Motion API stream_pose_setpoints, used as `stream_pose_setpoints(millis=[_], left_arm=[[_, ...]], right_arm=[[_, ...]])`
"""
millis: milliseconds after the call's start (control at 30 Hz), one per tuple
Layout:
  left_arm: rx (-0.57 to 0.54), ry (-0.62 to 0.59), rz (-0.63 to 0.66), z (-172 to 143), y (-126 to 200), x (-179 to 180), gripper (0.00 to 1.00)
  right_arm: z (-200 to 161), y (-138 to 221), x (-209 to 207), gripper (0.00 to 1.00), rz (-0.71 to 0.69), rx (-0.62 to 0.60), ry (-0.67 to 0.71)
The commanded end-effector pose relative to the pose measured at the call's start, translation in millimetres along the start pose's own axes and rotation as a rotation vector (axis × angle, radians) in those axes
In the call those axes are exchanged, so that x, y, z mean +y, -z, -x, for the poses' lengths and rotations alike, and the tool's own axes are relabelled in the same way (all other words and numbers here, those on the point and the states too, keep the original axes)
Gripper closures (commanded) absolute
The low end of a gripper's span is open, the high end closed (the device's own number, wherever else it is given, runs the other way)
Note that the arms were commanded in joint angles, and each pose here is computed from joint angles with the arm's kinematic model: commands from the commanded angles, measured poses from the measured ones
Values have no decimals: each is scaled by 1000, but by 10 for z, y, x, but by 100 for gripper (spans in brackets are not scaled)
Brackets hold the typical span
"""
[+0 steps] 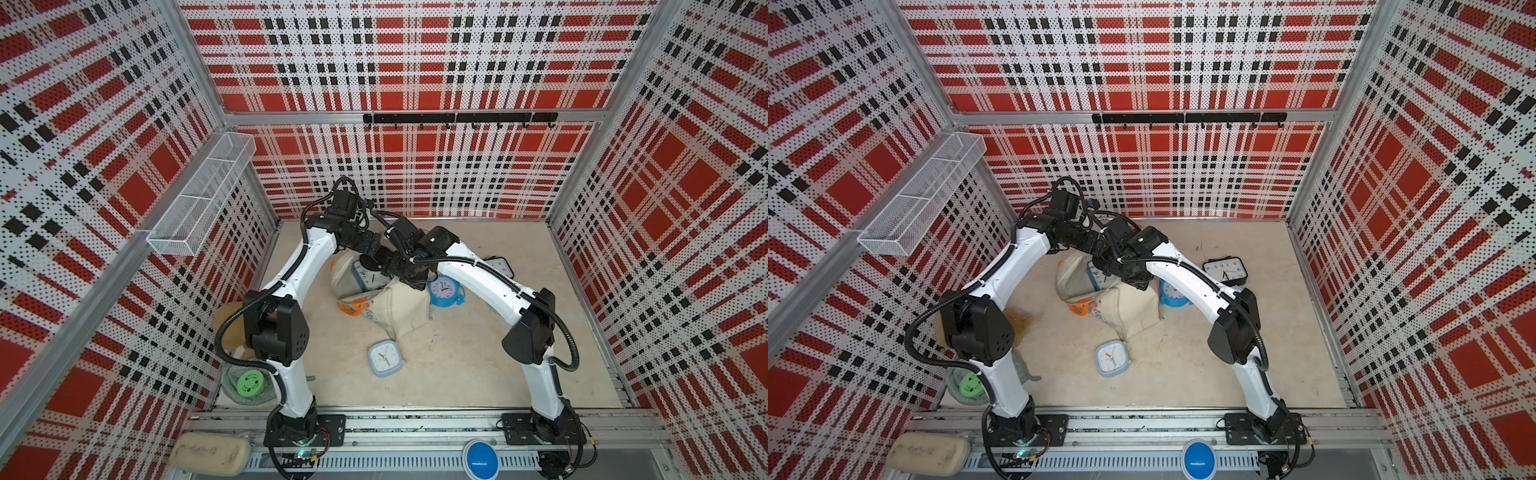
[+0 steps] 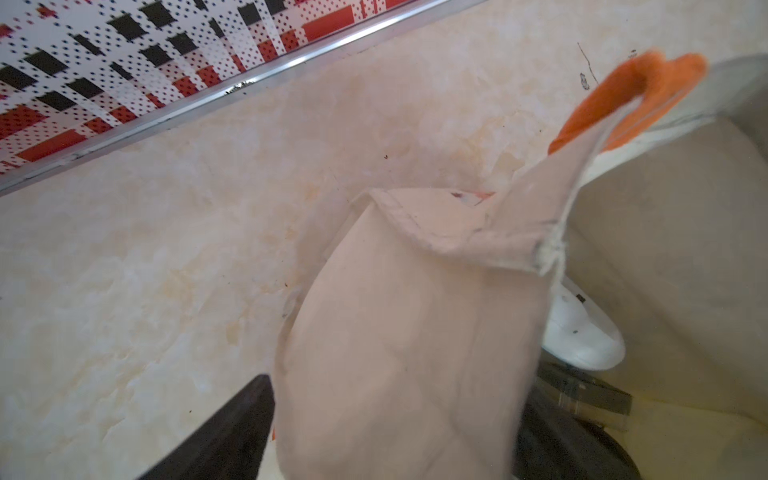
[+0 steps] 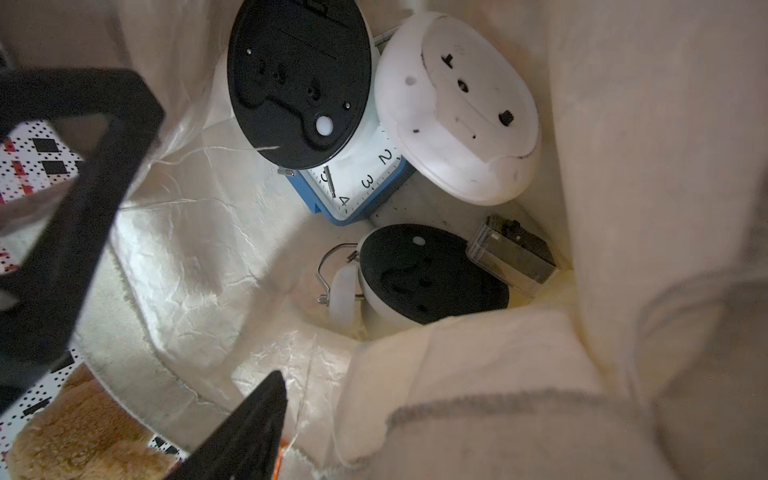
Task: Take the alarm clock out of the canvas bag
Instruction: Adjust the canvas bag at the center of the board.
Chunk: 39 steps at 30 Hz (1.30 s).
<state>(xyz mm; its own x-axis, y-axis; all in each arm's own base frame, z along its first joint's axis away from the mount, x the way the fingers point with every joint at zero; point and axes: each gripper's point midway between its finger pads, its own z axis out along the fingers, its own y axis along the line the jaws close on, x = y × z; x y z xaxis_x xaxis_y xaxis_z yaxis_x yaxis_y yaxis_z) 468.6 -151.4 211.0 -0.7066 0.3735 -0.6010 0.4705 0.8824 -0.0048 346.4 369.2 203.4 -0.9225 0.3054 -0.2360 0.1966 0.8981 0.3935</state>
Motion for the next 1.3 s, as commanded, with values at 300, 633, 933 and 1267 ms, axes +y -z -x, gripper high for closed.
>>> stream_pose_setpoints(millis=[300, 633, 933, 1267], left_arm=[[52, -34, 78, 27, -156, -149, 54], [39, 179, 282, -176, 250, 430, 100], [-34, 394, 320, -449, 685, 563, 100], [-39, 530, 268, -802, 817, 403, 63]], right_arm=[[117, 134, -54, 56, 11, -67, 38], [57, 326, -316, 95, -47, -107, 156], [-74, 473, -833, 100, -200, -132, 344], [-114, 363, -1153, 100, -297, -142, 410]])
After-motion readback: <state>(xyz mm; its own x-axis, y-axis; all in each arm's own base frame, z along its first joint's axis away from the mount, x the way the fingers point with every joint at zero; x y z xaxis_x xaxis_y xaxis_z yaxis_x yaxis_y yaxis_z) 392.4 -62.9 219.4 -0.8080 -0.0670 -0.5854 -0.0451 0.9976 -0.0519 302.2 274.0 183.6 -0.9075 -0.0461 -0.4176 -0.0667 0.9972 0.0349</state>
